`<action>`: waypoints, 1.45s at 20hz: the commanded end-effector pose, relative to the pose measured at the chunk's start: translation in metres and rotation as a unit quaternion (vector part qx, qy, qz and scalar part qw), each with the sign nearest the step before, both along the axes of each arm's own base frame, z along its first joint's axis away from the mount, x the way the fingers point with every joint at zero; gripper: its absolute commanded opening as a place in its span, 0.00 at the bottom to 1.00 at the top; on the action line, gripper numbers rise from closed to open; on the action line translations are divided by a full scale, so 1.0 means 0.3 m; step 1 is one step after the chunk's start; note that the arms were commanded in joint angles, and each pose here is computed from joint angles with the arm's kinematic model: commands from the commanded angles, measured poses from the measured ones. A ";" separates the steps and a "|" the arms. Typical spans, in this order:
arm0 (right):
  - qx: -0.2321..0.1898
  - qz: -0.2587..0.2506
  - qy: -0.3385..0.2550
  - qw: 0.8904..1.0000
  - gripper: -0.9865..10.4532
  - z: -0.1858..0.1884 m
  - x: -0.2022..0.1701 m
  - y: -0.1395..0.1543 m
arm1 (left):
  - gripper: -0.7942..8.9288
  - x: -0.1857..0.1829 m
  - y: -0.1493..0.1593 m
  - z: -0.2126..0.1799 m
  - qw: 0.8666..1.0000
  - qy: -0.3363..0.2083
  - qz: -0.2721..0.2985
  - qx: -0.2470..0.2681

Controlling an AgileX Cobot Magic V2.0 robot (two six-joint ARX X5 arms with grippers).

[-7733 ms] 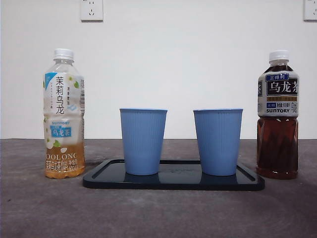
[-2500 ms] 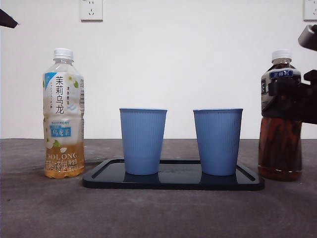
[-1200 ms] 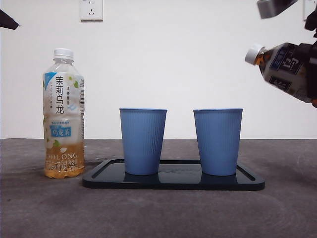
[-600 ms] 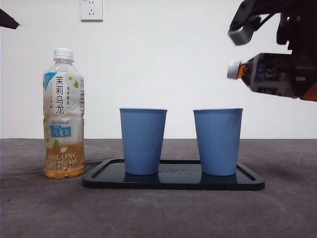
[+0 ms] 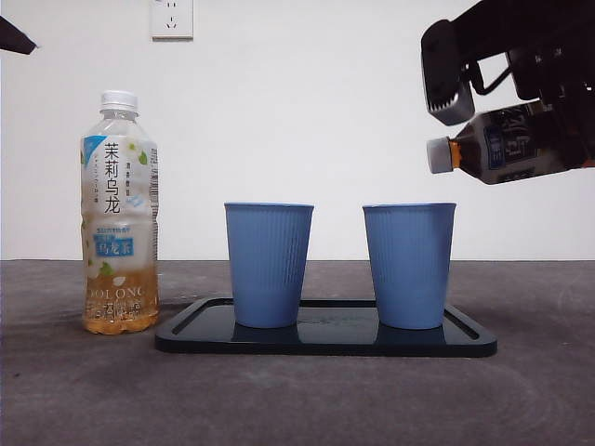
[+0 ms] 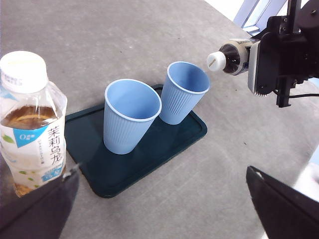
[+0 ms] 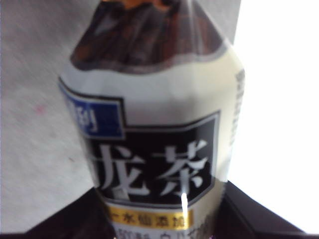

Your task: Pour the drink into the cup

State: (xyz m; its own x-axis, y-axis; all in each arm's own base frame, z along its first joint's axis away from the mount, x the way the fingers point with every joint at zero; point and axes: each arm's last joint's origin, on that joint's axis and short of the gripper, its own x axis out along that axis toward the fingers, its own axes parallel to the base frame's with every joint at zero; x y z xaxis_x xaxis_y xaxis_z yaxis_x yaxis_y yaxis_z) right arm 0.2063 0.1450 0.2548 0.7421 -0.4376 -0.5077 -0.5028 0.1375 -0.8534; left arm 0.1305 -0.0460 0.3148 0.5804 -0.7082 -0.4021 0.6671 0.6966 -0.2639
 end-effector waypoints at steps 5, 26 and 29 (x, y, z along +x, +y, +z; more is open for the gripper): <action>-0.034 -0.009 -0.031 0.999 0.23 0.020 0.016 0.029 | 0.63 0.005 -0.003 0.003 1.000 -0.002 -0.002 -0.002; 0.287 -0.109 -0.094 0.947 0.22 0.056 -0.005 0.017 | 0.63 0.004 -0.003 0.001 1.000 -0.001 -0.002 0.000; 0.403 -0.104 -0.089 0.905 0.22 0.109 -0.006 -0.011 | 0.63 0.004 -0.003 0.001 1.000 0.001 -0.002 0.000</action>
